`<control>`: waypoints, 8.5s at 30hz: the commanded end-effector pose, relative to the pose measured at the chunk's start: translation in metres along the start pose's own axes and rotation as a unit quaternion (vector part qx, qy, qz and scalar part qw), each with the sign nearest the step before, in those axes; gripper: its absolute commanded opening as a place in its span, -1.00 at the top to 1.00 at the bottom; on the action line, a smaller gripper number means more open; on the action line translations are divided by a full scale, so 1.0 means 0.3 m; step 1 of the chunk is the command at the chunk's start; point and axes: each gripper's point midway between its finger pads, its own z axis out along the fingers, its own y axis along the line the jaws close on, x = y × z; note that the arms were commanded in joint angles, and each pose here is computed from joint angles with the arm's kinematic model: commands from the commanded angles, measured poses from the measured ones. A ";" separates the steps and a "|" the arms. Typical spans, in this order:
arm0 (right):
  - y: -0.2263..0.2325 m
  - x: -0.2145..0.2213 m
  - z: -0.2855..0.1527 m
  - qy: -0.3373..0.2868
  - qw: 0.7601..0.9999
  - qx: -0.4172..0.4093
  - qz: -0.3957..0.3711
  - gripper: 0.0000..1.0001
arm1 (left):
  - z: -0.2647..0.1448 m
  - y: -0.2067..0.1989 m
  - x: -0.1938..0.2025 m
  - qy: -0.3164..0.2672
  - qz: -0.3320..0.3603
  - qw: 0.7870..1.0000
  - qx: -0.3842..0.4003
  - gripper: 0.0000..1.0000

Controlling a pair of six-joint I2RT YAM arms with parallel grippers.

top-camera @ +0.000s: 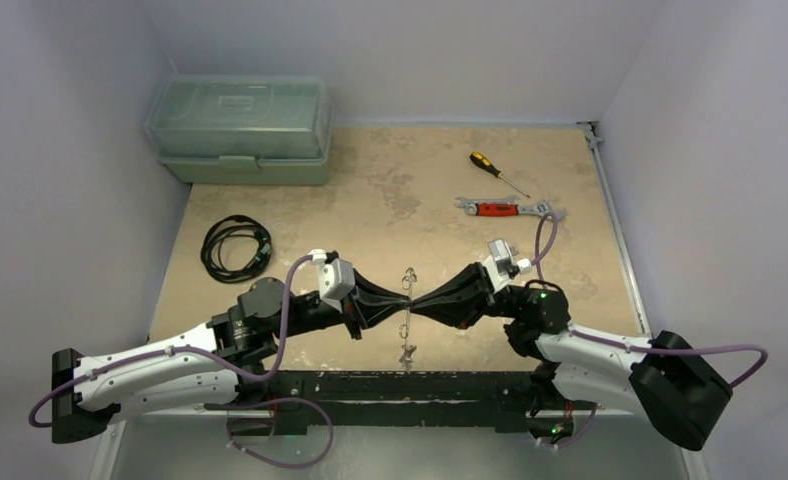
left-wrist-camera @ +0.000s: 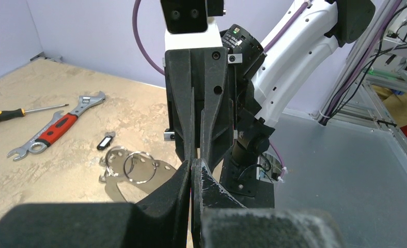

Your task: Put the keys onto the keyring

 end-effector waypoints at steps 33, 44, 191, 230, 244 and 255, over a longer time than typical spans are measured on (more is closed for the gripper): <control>0.090 -0.175 -0.006 -0.102 0.981 -0.027 -0.163 1.00 | -0.036 0.051 -0.098 -0.027 -0.018 0.997 -0.064 -0.27; -0.052 -0.174 -0.028 -0.029 0.962 0.095 -0.256 1.00 | -0.168 0.339 -0.005 0.082 0.000 0.939 -0.334 -0.58; -0.233 -0.826 -0.433 -0.126 0.696 0.652 -0.273 1.00 | 0.365 0.719 0.630 0.325 0.066 0.899 -0.286 -0.03; -0.188 -0.807 -0.438 -0.132 0.718 0.620 -0.288 1.00 | 0.477 0.895 0.891 0.284 -0.116 0.820 -0.483 1.00; -0.189 -0.798 -0.435 -0.129 0.722 0.616 -0.287 1.00 | 0.415 0.799 0.749 0.256 -0.113 0.859 -0.428 1.00; -0.230 -0.744 -0.416 -0.116 0.735 0.612 -0.269 1.00 | 0.052 0.647 0.665 0.300 -0.097 0.844 -0.433 1.00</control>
